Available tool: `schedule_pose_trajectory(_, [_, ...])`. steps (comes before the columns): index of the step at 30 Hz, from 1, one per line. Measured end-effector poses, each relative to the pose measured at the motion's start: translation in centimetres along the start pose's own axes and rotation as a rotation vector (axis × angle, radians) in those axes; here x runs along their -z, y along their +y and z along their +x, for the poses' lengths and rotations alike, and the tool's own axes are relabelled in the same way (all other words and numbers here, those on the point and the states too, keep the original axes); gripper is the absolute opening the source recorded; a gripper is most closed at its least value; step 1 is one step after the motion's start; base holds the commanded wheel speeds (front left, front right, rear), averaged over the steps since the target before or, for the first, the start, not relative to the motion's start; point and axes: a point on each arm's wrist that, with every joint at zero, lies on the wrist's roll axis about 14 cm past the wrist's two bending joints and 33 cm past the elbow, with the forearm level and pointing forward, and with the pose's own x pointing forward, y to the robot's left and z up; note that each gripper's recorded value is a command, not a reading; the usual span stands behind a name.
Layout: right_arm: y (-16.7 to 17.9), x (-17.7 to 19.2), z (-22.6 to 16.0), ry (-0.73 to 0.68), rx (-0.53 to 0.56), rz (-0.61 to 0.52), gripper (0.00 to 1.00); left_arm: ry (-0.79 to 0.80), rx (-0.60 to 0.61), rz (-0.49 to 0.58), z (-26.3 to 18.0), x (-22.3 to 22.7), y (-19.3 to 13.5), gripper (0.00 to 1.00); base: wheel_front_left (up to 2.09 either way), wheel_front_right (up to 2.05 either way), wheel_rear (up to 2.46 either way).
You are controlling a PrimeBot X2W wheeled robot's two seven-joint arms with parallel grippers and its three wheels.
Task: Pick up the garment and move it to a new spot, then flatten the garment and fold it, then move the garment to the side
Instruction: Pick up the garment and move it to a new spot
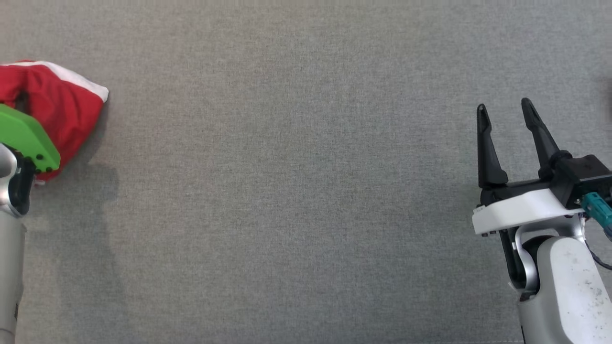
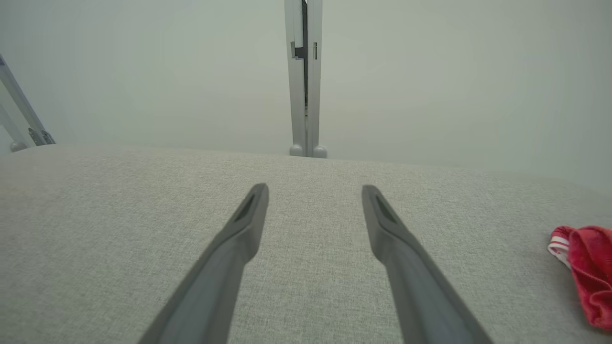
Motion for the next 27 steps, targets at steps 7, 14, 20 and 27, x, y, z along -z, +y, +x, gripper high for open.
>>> schedule_pose_trajectory(7, [-0.9, -0.8, -2.9, -0.016, 0.041, 0.040, 1.00, -0.204, 0.180, 0.054, -2.9, -7.3, -6.5, 0.00, 0.00, 0.00, 0.00])
schedule_pose_trajectory(14, [-2.5, -2.6, -6.6, -0.061, 0.104, 0.065, 1.00, -0.398, 0.408, 0.039, -8.6, -13.3, -15.6, 0.00, 0.00, 0.00, 0.00])
schedule_pose_trajectory(20, [-4.9, -3.4, -9.7, -0.083, 0.187, 0.062, 1.00, -0.440, 0.636, -0.102, -12.5, -12.8, -25.3, 0.00, 0.00, 0.00, 0.00])
schedule_pose_trajectory(27, [-6.5, -2.6, -11.2, -0.065, 0.242, 0.072, 1.00, -0.289, 0.683, -0.294, -11.3, -5.4, -29.5, 0.00, 0.00, 0.00, 0.00])
